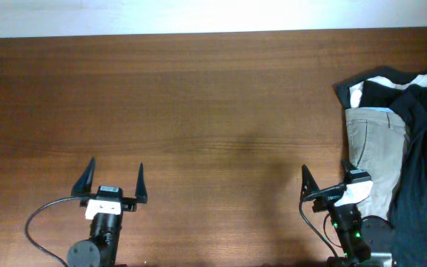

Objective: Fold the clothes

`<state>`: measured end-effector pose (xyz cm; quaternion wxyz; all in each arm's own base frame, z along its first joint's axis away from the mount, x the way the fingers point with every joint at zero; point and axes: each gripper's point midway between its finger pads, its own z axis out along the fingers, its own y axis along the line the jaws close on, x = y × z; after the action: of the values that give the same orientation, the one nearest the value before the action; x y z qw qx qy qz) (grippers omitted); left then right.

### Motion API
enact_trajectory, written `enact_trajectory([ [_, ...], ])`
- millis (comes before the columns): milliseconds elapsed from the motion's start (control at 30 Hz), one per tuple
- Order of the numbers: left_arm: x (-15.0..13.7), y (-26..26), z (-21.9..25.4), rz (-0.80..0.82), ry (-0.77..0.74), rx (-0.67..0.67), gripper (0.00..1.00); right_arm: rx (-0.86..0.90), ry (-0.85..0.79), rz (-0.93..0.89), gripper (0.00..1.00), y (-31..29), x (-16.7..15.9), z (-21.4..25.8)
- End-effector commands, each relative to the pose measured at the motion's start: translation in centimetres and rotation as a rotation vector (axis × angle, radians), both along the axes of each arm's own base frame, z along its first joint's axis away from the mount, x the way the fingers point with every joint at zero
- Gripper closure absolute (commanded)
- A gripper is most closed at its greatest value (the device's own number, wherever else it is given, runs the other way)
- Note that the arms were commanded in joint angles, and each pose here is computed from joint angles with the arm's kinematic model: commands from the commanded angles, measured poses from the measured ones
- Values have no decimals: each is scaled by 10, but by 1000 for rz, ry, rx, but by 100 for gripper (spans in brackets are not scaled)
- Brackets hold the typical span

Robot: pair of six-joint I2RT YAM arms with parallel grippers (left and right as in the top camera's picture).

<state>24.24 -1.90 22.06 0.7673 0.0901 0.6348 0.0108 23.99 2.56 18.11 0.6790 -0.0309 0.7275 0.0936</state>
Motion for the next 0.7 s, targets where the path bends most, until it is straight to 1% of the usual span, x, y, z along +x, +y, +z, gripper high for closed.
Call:
enact_trajectory([
  [0,-7,-2,28,1,-66,37,1,-2,-144,16,1,4,-13,65],
  [67,-11,-2,53,12,-107,83,1,-7,-213,16,1,4,-23,104],
  [133,-14,-1,81,23,-140,114,1,-7,-218,17,1,5,-22,130],
  [167,-13,-1,97,24,-140,114,1,3,-192,17,1,4,-18,141],
  [200,-7,-1,113,22,-111,114,1,24,-133,18,1,4,-10,153],
  [267,14,-1,139,16,-6,112,1,38,6,76,1,12,14,174],
  [333,50,0,163,4,149,108,1,63,201,104,1,15,47,186],
  [400,85,1,173,-7,337,103,1,83,399,100,1,13,81,177],
  [433,96,1,169,-11,403,101,1,90,460,98,1,12,89,170],
  [467,113,1,157,-20,530,97,1,103,565,95,1,12,101,156],
  [500,126,-3,132,-56,690,86,1,120,698,93,1,11,113,132],
  [533,134,-6,116,-79,767,78,1,128,750,97,1,12,115,121],
  [567,141,-8,92,-99,872,67,1,133,819,88,1,11,117,103],
  [600,147,-8,71,-102,941,62,1,140,871,81,1,10,120,89],
  [633,151,-8,59,-104,974,60,1,143,895,80,1,10,122,81],
  [667,157,-7,43,-106,1020,56,1,150,960,78,1,10,122,65],
])
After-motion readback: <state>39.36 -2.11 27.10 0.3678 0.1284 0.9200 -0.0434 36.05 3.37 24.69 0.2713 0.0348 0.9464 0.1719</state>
